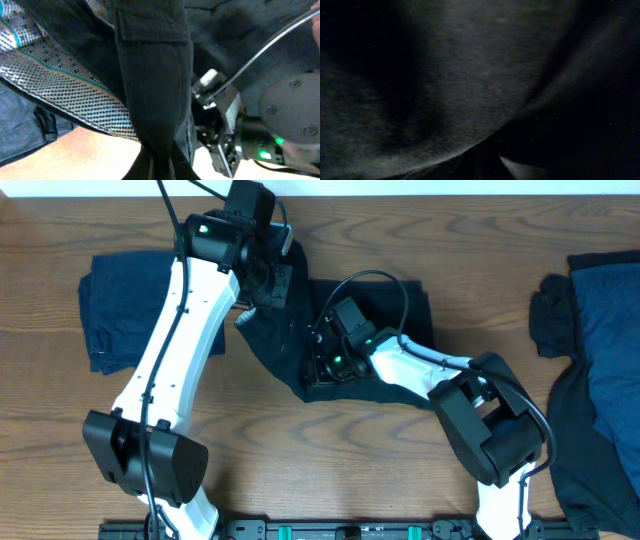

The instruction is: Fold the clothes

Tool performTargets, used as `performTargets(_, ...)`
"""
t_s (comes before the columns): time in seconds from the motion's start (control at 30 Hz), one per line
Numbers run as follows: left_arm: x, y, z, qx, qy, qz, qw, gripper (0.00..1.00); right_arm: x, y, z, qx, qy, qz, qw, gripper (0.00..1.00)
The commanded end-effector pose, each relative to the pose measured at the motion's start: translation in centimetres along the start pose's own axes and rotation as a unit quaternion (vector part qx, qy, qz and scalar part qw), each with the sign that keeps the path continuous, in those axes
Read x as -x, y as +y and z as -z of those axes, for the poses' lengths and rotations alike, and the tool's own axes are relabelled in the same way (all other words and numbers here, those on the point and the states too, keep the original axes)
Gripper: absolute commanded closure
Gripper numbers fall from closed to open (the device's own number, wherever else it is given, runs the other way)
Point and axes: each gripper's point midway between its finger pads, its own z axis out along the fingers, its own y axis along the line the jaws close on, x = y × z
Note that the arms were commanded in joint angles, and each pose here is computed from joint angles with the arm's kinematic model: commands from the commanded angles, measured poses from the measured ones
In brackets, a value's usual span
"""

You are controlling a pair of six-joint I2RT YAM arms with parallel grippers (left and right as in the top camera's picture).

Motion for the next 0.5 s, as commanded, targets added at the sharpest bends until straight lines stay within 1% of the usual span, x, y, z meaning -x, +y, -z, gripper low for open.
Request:
performTargets(0.0,0.4,0.3,0.8,0.005,-0.008,-0.004,1.000,0.94,0.2,-0.4,-0.1,0.000,-0.003,-0.017,1.000,0.99)
performTargets(0.07,0.2,0.1,0.8,0.004,-0.004,0.003,1.000,0.94,1.0,-0.4,0.8,0.015,-0.006,-0.025,1.000,0.99)
performTargets(0.17,0.1,0.0,0.8,0.003,-0.002,0.005,1.000,0.94,1.6,0.8,2.9,0.074,0.005,-0.002,0.997,0.99)
performTargets(0.23,0.1,0.0,0.8,0.003,-0.002,0.005,1.000,0.94,1.9,0.6,4.8,0.082,0.003,-0.003,0.997,0.99)
performTargets(0.33,0.1,0.0,0.8,0.003,-0.001,0.005,1.000,0.94,2.0,-0.9,7.9,0.059,-0.007,0.005,0.998,0.99)
performTargets(0.4,0.0,0.0,0.8,0.003,0.000,0.005,1.000,0.94,1.9,-3.0,10.3,0.011,-0.016,0.000,1.000,0.99)
performTargets(0.47,0.0,0.0,0.8,0.003,0.000,0.006,1.000,0.94,1.6,-5.7,12.3,-0.057,-0.024,-0.012,0.998,0.99)
